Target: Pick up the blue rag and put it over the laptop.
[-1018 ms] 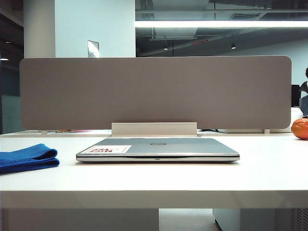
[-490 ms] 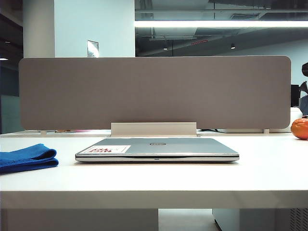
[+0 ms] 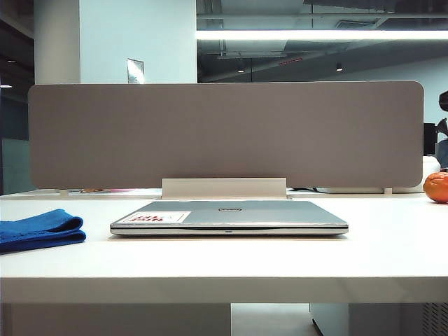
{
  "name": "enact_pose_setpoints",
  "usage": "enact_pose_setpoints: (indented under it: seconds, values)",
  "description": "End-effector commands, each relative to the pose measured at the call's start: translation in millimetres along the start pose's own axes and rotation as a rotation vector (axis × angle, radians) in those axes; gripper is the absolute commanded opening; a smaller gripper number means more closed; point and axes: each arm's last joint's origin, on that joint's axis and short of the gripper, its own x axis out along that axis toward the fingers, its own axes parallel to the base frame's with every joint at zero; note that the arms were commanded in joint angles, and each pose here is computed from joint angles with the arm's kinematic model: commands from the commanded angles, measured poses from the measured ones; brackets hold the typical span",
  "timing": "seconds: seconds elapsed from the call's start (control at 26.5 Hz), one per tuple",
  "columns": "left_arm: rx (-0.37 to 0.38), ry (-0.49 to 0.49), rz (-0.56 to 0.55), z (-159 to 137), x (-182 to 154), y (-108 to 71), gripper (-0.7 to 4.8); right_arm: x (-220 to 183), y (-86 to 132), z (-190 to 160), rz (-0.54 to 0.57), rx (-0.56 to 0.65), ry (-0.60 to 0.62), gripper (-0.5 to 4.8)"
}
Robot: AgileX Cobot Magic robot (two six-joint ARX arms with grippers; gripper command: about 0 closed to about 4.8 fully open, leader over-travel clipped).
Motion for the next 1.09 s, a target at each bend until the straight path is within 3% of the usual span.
enact_pose_setpoints:
  seconds: [0.04,0.19,0.45,0.68,0.79,0.9,1.09]
  values:
    - [0.006,0.049,0.007,17.1,18.4,-4.6,-0.06,0.2,-0.3,-0.4,0.004,-0.006,-0.005,-0.05]
    - [0.057,0.158,0.031,38.8,58.2,-9.7,-0.06,0.2,-0.3,-0.4,0.004,-0.006,-0.005,-0.05]
    - [0.122,0.236,0.046,45.4,89.7,-10.7,-0.06,0.2,-0.4,-0.4,0.004,-0.006,-0.005,-0.05]
    - [0.14,0.325,0.122,43.0,117.9,4.0,-0.06,0.2,-0.4,-0.4,0.002,-0.006,-0.006,-0.05]
    - [0.124,0.337,0.153,42.2,120.9,15.3,-0.06,0.2,-0.4,-0.4,0.001,-0.006,-0.006,-0.05]
    - [0.081,0.354,0.115,41.9,123.4,28.8,-0.06,0.2,-0.5,-0.4,0.001,-0.006,-0.007,-0.05]
    - [-0.028,0.432,0.105,29.0,136.5,61.1,-0.06,0.2,-0.5,-0.4,0.0,-0.006,-0.007,-0.05]
